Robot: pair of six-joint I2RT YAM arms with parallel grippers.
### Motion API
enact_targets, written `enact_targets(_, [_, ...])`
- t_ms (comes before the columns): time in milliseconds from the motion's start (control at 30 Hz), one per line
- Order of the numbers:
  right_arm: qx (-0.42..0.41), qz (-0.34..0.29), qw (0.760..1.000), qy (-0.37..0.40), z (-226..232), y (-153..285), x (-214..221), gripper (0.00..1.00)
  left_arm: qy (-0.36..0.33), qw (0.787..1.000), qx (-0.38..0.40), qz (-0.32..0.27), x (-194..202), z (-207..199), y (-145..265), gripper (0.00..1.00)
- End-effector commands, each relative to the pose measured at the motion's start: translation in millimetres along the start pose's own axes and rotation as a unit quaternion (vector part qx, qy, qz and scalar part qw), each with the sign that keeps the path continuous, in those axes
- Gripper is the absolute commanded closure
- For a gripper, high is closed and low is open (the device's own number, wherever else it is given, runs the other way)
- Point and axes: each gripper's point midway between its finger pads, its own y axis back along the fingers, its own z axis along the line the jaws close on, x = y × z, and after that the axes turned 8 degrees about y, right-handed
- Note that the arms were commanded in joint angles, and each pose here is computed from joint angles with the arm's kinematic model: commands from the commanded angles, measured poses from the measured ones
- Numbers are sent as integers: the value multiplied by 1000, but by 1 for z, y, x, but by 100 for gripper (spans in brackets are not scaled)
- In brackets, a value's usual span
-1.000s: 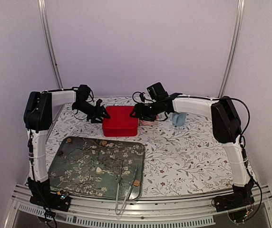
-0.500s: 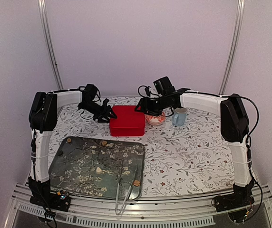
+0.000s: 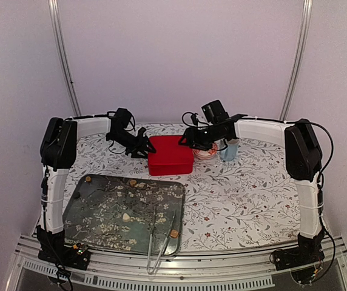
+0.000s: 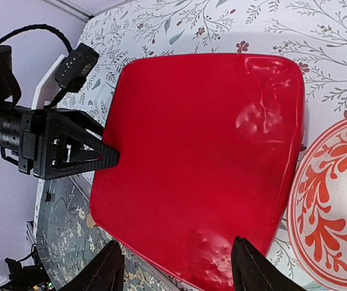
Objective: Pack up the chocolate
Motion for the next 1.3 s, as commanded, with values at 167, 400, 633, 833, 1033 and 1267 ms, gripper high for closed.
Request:
enact_targets(167, [-2, 2, 1000, 13, 7, 23, 6, 39, 42, 998, -50, 2, 14, 43, 4, 56])
enact_targets(400, [0, 30, 1000, 6, 0, 15, 23, 39, 46, 996, -77, 12, 17, 58, 3, 62])
enact_targets(633, [17, 52, 998, 2, -9, 9, 37, 29, 42, 995, -91, 5, 13, 65, 14, 64])
enact_targets(833, [8, 59, 998, 5, -3, 2, 40, 26, 40, 994, -101, 1, 11, 74, 26, 64])
enact_targets(1033, [7, 75, 997, -4, -6, -10, 51, 21, 32, 996, -80, -8, 4, 64, 31, 57])
enact_targets(1267, [19, 84, 996, -10, -15, -21, 57, 17, 15, 998, -52, -35, -7, 41, 42, 40])
